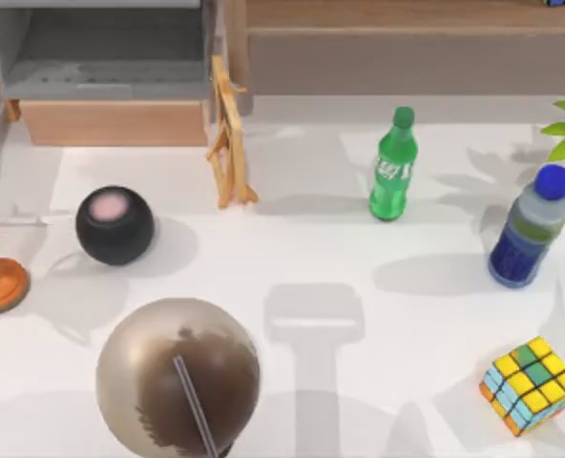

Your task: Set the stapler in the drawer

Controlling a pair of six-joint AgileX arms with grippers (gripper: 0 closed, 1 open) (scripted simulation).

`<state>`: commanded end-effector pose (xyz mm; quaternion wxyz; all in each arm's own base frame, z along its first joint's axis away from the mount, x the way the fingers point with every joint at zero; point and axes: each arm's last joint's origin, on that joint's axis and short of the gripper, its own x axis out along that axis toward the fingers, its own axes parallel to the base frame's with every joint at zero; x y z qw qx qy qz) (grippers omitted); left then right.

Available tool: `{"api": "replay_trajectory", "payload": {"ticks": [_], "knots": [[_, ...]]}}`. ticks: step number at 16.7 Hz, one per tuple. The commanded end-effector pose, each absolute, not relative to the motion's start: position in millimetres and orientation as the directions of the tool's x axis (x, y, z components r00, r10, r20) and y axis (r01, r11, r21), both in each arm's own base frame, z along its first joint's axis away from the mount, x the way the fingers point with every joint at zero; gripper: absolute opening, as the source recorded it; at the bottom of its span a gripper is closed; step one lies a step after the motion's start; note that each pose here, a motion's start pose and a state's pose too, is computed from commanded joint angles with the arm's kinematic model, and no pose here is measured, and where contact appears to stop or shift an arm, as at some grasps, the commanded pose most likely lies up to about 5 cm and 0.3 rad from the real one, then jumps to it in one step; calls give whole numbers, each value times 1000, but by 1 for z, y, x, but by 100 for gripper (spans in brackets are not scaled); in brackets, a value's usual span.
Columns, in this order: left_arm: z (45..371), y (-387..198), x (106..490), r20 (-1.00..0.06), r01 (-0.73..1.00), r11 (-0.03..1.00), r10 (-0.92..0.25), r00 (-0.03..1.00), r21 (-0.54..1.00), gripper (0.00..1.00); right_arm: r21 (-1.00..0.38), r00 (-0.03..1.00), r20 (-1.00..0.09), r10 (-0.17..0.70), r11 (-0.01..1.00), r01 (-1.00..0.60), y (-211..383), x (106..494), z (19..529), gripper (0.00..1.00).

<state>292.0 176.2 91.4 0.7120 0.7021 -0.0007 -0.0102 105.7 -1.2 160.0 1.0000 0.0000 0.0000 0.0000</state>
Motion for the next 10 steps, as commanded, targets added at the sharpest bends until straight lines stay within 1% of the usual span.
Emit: {"api": "replay_trajectory", "payload": {"ticks": [3,8,10], "knots": [[91,174,315,-15,15,15,-18,1000,1000,0,0,1000,0,0,1000,0,-1,106,160,100],[90,174,316,-23,23,22,-15,1000,999,0,0,1000,0,0,1000,0,-1,106,160,100],[90,175,324,-22,22,21,-15,1000,1000,0,0,1000,0,0,1000,0,-1,106,160,100]]}}
